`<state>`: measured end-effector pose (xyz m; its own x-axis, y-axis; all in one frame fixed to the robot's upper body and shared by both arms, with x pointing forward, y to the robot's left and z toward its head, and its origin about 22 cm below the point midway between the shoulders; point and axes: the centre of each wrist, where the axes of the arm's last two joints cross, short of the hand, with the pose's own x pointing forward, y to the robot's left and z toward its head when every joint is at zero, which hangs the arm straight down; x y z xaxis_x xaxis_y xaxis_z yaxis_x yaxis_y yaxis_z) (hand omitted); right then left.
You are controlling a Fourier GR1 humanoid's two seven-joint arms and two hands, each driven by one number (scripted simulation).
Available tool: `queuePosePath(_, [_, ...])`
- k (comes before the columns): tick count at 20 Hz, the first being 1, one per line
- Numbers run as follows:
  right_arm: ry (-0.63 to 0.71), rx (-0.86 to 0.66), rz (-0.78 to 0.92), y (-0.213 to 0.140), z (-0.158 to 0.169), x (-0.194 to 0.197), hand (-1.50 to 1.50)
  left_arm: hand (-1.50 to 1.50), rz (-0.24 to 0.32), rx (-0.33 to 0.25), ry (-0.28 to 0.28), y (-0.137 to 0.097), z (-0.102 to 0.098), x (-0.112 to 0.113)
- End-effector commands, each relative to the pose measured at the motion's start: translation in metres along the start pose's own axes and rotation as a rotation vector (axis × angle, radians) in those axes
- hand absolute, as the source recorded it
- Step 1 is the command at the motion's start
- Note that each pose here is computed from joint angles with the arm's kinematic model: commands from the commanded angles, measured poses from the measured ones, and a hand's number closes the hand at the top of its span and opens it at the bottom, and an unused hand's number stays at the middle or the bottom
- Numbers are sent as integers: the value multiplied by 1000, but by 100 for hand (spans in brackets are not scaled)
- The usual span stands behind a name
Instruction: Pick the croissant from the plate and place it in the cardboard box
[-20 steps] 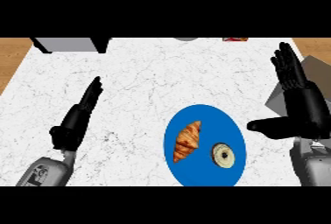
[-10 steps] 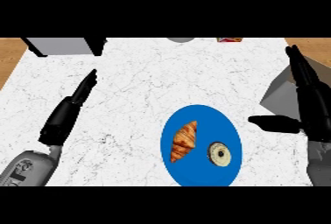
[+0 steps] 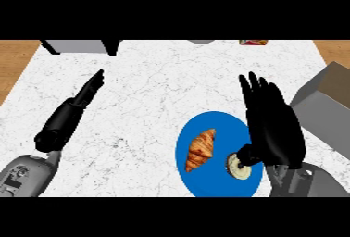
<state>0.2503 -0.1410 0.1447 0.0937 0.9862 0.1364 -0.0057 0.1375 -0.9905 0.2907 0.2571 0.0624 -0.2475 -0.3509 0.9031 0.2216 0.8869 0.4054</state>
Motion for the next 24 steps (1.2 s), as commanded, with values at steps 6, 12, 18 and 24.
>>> queuePosePath(6, [121, 342, 276, 38, -9, 93, -150, 0, 1, -40, -30, 1, -5, 5])
queuePosePath(12, [191, 396, 398, 52, -24, 118, -150, 0, 3, -23, -21, 4, -14, 6])
queuePosePath(18, [298, 476, 429, 71, -40, 119, -150, 0, -4, -23, -24, 9, -7, 0])
queuePosePath(24, [357, 527, 399, 76, -51, 125, -150, 0, 14, -45, -29, -8, -10, 6])
